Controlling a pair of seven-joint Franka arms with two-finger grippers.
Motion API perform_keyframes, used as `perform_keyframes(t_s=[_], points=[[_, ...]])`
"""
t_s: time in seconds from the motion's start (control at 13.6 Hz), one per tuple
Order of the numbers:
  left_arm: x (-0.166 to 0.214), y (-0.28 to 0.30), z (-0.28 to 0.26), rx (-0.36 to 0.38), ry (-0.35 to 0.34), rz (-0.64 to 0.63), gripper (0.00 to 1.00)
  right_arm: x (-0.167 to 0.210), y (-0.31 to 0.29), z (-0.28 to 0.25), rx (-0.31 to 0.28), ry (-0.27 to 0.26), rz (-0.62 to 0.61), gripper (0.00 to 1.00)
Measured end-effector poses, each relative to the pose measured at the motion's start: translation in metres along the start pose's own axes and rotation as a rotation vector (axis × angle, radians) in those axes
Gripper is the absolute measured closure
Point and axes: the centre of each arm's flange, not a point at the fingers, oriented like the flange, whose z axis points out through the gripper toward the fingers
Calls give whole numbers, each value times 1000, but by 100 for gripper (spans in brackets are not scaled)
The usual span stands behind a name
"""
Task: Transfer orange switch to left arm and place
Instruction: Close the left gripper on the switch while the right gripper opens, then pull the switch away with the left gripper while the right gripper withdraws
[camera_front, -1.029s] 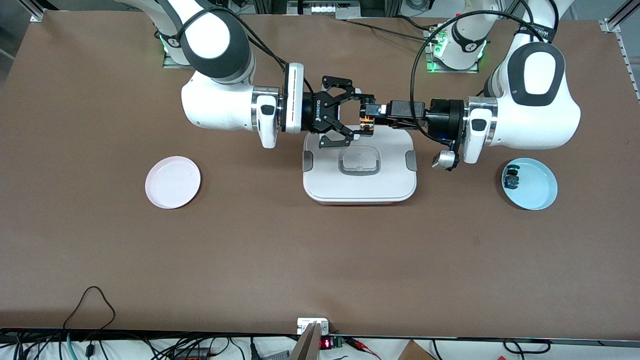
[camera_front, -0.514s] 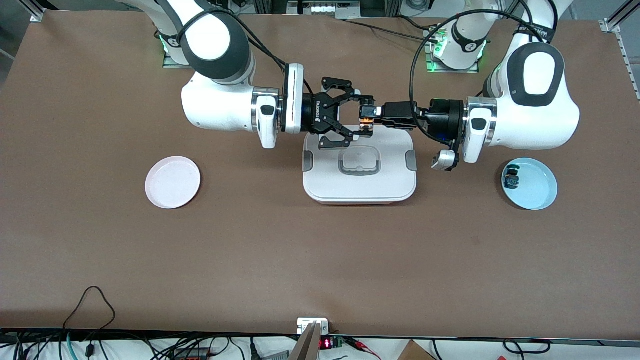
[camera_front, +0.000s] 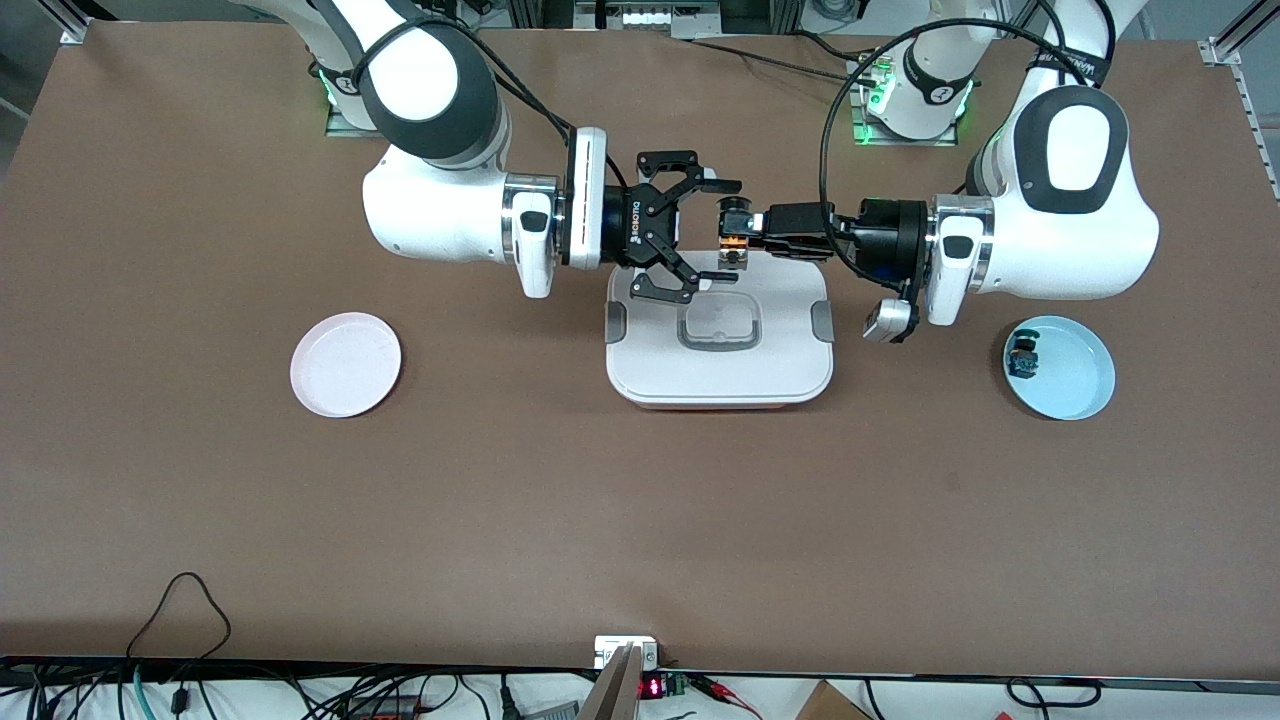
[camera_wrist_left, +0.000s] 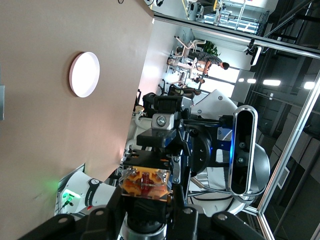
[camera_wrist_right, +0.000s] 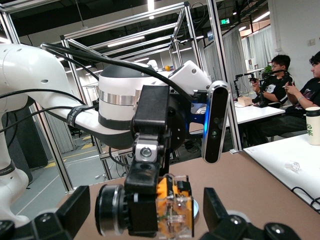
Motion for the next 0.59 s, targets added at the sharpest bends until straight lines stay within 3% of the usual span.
perform_keyframes(t_s=[0.29,0.59], points=[[1,0,-5,3,9,5,58,1,0,-1,-1,1,4,0],[3,-18,-53,95,7,9,58,1,2,-2,-4,2,7,0]])
